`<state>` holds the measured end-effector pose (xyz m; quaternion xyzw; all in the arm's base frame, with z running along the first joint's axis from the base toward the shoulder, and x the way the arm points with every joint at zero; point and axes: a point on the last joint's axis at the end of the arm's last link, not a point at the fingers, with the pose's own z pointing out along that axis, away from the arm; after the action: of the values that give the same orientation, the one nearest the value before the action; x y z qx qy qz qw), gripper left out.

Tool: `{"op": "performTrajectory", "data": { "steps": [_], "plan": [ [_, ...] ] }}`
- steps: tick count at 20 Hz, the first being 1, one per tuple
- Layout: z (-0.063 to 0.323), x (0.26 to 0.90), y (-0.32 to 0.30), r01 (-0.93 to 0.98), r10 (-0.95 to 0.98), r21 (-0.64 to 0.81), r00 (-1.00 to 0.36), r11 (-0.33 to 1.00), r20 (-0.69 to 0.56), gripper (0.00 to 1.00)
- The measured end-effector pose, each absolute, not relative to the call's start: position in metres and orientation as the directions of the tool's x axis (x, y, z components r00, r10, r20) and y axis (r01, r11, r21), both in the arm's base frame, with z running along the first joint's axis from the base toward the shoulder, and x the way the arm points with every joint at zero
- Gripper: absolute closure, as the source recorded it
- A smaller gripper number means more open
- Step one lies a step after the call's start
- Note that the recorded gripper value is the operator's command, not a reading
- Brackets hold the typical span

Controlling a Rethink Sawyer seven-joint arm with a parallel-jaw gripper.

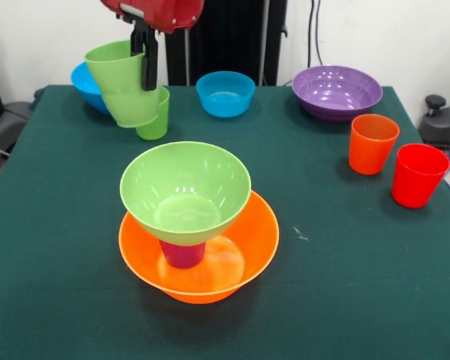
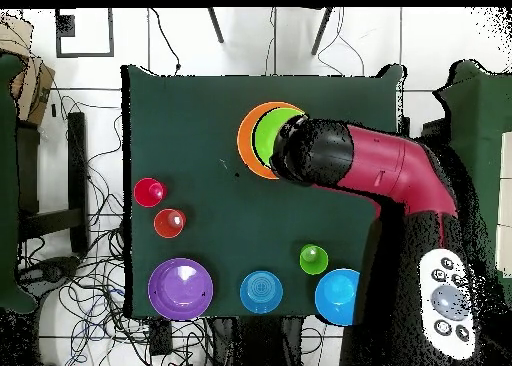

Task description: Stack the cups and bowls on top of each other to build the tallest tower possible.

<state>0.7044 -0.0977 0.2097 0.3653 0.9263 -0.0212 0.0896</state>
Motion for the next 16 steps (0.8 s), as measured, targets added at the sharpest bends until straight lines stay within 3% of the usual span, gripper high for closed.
{"op": "performTrajectory", "data": {
  "steps": [16],
  "plan": [
    [0.18, 0.718, -0.073, 0.651, 0.645, 0.018, -0.747, 0.759, -0.16, 1.0]
  ]
}}
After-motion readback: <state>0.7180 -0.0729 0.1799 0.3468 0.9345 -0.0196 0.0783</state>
